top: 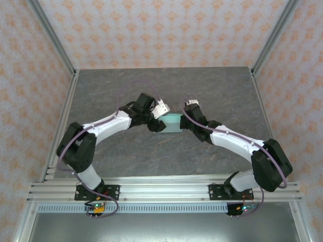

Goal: Fold the paper box

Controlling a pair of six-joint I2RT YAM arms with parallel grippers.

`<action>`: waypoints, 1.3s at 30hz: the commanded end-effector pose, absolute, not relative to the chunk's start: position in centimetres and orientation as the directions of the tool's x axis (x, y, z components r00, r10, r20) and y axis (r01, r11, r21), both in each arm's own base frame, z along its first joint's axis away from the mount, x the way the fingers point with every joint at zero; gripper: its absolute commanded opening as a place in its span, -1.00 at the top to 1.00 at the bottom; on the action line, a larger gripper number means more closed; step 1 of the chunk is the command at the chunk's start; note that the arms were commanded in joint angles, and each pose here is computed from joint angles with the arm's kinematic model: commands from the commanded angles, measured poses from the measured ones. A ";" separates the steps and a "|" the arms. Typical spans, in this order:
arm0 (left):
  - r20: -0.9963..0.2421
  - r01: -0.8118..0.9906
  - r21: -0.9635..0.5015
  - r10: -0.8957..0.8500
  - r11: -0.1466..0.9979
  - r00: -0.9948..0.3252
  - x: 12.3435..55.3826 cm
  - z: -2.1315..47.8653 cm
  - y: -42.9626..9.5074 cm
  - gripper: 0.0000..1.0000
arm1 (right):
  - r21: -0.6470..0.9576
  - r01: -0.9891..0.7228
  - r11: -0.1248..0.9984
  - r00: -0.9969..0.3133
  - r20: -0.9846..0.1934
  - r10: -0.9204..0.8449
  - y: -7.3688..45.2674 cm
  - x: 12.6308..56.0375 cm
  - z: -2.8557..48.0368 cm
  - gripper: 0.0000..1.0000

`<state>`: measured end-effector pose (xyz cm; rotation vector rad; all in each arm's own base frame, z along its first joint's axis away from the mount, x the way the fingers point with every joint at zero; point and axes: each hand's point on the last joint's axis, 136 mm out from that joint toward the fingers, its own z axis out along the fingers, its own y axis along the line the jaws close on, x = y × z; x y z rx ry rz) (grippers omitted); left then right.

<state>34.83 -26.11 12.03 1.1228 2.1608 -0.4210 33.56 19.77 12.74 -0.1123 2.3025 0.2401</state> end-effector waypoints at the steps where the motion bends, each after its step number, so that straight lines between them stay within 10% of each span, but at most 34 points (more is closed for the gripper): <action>1: -0.859 0.733 -0.047 0.348 0.678 -0.377 35.7 18.5 -26.2 -0.98 | 0.108 -0.135 0.985 -0.718 -0.695 -0.023 19.1 32.3 10.9 0.96; 15: -0.875 0.355 -0.314 -0.124 0.880 -0.468 36.0 18.6 -19.8 -0.98 | 0.041 -0.072 0.997 -0.710 -0.703 -0.022 18.3 33.0 12.1 0.96; 20: -0.859 0.333 -0.421 -0.252 0.844 -0.447 35.9 20.5 -18.9 -0.44 | 0.028 -0.037 0.999 -0.722 -0.692 -0.007 18.0 33.1 11.9 0.96; 32: -0.839 0.680 -0.057 0.334 0.731 -0.429 33.5 15.3 -25.0 -0.15 | 0.042 0.014 0.999 -0.731 -0.681 0.039 18.0 33.5 11.5 0.96; 39: -0.804 0.578 0.141 0.434 0.804 -0.406 38.1 14.2 -23.9 0.01 | 0.001 0.008 1.000 -0.723 -0.691 0.006 18.0 33.1 12.4 0.96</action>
